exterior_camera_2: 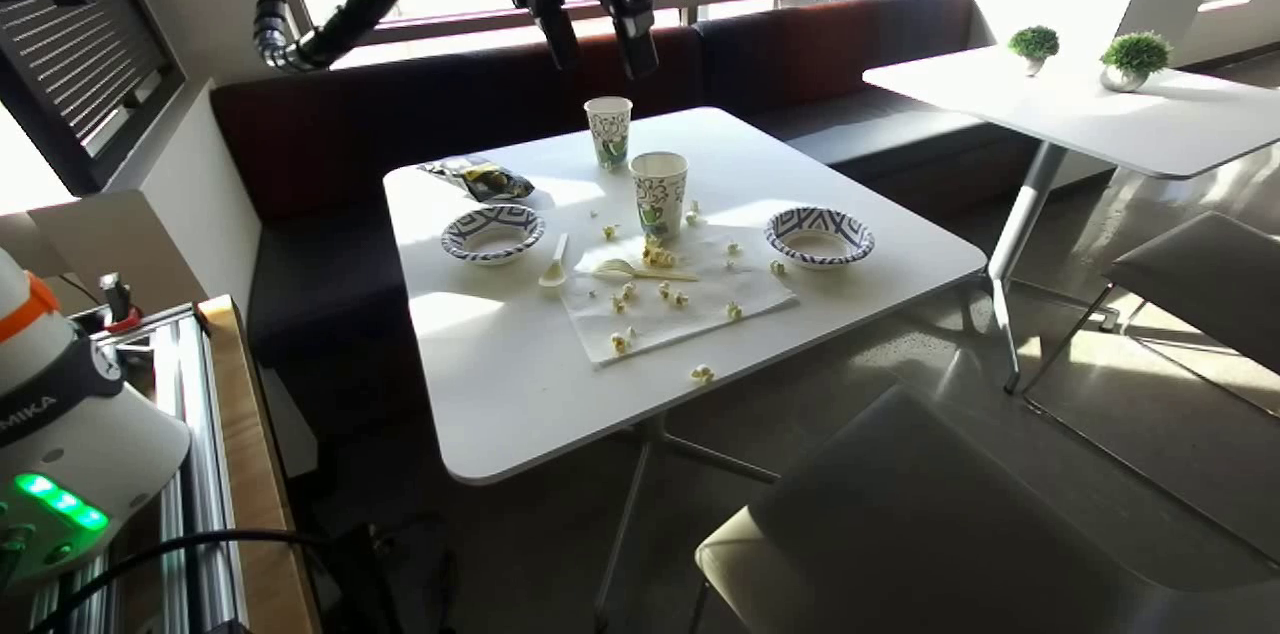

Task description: Move the white napkin forwards then move the white fork backwards

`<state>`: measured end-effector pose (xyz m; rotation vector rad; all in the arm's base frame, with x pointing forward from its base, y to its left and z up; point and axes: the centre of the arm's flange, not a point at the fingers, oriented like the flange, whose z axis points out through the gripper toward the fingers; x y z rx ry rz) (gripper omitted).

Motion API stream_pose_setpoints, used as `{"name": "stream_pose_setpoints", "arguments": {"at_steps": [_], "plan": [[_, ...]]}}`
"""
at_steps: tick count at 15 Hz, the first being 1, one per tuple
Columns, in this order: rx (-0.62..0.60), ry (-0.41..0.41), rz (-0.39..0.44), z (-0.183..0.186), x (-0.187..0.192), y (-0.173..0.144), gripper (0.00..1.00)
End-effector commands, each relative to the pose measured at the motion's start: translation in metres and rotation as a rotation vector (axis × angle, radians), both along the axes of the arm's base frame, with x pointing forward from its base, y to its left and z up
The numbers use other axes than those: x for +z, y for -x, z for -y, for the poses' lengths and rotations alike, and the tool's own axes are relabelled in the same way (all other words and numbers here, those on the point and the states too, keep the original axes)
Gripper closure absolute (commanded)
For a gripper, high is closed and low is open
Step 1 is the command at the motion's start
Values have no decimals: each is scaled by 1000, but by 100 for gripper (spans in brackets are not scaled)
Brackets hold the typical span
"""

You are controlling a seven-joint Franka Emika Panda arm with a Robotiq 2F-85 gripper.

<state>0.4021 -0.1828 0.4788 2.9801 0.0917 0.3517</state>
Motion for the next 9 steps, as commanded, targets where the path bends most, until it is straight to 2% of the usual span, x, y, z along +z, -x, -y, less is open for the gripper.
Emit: {"name": "stream_pose_setpoints", "arguments": {"at_steps": [1,6,9], "plan": [[174,90,-15,-34,-6,-25,0],[430,179,-16,-97,-43,-52,0],[596,196,-29,-113,-90,-44,0]]}}
